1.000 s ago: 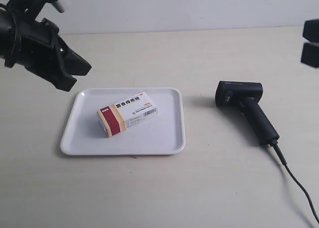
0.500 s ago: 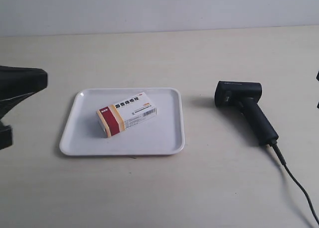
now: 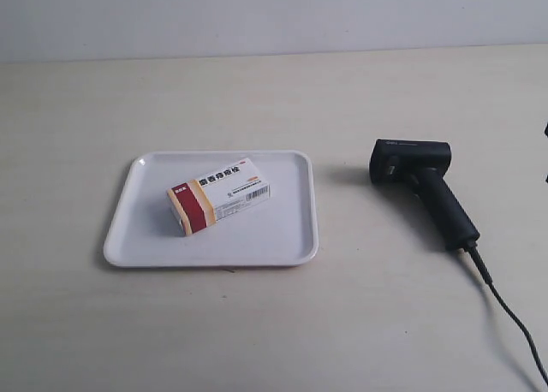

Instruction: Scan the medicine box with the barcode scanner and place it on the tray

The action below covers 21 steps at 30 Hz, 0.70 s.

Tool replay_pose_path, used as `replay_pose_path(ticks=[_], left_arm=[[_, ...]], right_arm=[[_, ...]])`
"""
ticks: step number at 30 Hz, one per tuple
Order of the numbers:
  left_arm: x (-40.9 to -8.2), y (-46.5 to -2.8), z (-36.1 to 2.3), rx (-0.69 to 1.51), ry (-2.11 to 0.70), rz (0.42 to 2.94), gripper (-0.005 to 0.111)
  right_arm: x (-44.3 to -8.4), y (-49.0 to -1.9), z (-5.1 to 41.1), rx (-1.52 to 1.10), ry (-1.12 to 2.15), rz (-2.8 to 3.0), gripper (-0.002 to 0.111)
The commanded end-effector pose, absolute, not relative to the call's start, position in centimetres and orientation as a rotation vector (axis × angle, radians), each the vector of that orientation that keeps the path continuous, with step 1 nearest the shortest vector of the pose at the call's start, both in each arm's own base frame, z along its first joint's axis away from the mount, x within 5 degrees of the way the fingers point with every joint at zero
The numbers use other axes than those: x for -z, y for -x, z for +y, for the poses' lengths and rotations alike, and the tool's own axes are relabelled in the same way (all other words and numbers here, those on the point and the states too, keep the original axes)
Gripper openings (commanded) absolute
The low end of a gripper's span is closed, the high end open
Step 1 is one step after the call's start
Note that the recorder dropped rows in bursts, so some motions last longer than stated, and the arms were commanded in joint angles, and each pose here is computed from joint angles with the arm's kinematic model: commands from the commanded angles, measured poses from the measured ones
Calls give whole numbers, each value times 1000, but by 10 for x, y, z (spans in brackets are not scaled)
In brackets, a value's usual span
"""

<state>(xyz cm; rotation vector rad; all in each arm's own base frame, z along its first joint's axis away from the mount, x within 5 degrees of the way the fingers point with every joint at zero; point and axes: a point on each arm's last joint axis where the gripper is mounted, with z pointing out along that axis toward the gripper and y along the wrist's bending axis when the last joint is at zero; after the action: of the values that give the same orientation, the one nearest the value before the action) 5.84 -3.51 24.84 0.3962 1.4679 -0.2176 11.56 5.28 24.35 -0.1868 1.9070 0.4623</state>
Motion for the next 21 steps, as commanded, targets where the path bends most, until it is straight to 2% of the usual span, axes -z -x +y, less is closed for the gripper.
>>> replay_pose_path(ticks=[1, 7, 14, 21], left_arm=[[-234, -61, -27, 133, -269, 1500, 4], [-205, -60, -7, 7, -70, 1586, 4], [-199, -56, 2, -22, 51, 1638, 4], [-192, -56, 2, -43, 36, 1714, 4]], right_arm=[[-244, -115, 52, -459, 176, 1892, 0], [-244, -115, 52, -459, 176, 1892, 0], [-244, -115, 52, -459, 176, 1892, 0], [-244, -115, 52, -459, 176, 1892, 0]])
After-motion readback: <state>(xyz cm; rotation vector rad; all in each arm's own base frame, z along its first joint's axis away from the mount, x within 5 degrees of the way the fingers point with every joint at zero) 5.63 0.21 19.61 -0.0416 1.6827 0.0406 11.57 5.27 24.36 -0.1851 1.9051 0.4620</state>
